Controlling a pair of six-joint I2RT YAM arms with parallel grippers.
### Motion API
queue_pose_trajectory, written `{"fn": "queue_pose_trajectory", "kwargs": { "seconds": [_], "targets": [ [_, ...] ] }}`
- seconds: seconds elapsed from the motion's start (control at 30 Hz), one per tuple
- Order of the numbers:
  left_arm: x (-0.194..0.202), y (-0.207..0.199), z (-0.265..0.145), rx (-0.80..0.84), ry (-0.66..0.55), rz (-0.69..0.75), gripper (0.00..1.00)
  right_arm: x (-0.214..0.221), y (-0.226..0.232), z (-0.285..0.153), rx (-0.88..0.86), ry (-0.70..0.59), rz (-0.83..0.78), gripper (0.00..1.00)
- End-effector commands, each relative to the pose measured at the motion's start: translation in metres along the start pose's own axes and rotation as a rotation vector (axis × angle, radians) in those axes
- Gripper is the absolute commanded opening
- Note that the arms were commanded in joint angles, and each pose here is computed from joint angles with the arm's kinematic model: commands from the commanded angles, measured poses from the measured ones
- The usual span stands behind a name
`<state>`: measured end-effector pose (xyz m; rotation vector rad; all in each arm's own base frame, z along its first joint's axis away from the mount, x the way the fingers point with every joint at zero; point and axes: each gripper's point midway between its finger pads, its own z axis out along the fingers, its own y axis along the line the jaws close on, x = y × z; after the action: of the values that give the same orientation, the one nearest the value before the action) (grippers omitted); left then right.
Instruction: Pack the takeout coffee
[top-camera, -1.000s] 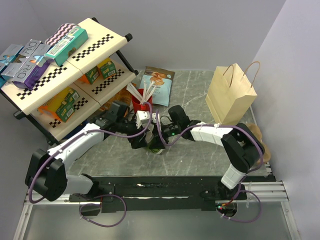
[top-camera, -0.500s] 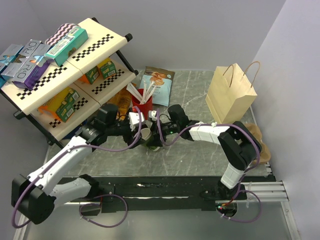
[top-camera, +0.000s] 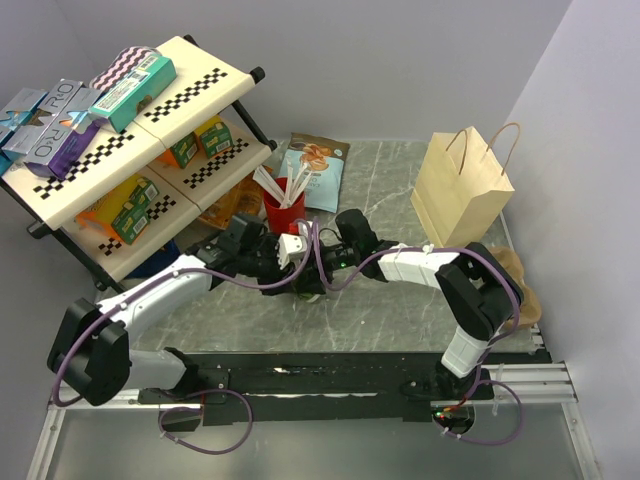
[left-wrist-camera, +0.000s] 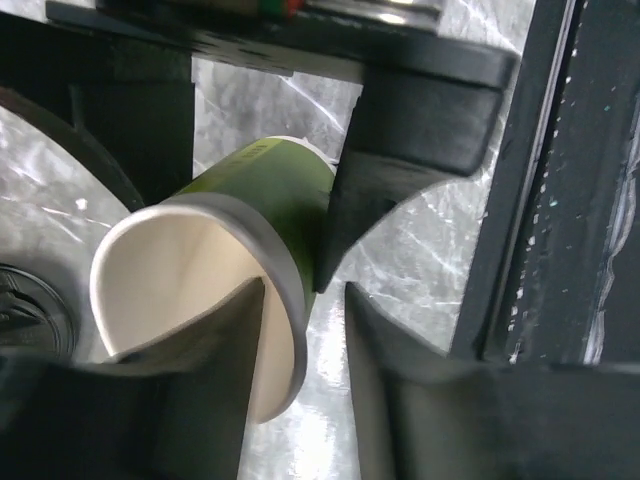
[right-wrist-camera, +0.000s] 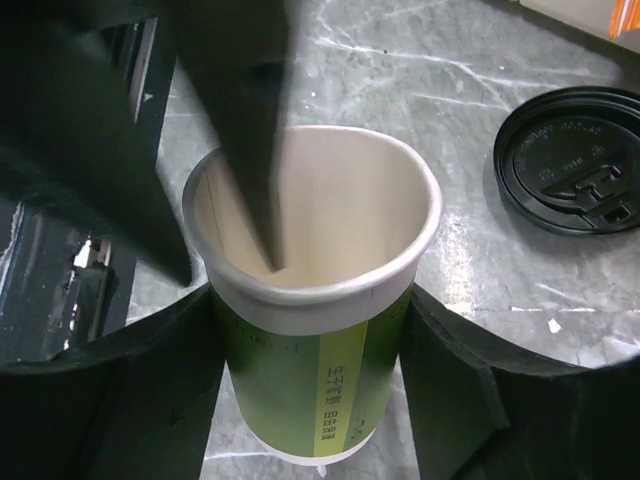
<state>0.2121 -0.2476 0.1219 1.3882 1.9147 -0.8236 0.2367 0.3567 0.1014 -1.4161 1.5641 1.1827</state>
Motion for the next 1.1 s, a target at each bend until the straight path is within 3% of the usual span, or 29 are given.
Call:
{"fn": "queue_pose_trajectory", "kwargs": {
  "seconds": [0.0,0.03,0.07,0.2,0.5,0.63,0.8,0.9,0.93,1.07],
  "targets": [
    [-0.021,0.000,-0.002,0.020,-0.039,0.022,0.21,-0.016,-0.005,-0.001,0.010,-0.034,-0.041,0.71],
    [-0.020,-0.001,-0.001,0.026,-0.034,0.020,0.14,-0.016,-0.008,-0.003,0.027,-0.028,-0.039,0.76],
    [-0.020,-0.002,0.000,0.031,-0.028,0.022,0.02,-0.014,-0.011,-0.005,0.056,-0.009,-0.029,1.00],
    [-0.018,-0.004,-0.002,0.049,0.013,0.075,0.01,-0.019,-0.016,-0.036,0.163,0.051,-0.021,1.00],
    [-0.003,-0.013,0.008,0.160,0.190,0.442,0.01,-0.028,0.011,-0.152,0.378,0.075,0.140,1.00],
    [0.006,-0.017,0.020,0.181,0.294,0.518,0.10,-0.026,0.023,-0.174,0.443,0.095,0.150,1.00],
    [0.005,-0.014,0.029,0.159,0.321,0.534,0.18,-0.021,0.021,-0.186,0.519,0.095,0.169,1.00],
    [0.007,-0.019,0.029,0.174,0.326,0.541,0.33,-0.020,0.019,-0.188,0.541,0.090,0.187,1.00],
    [0.005,-0.021,0.029,0.176,0.321,0.547,0.42,-0.019,0.020,-0.189,0.545,0.087,0.186,1.00],
    [-0.013,-0.024,0.025,0.141,0.249,0.545,0.59,-0.019,0.021,-0.192,0.552,0.088,0.192,1.00]
  ]
}}
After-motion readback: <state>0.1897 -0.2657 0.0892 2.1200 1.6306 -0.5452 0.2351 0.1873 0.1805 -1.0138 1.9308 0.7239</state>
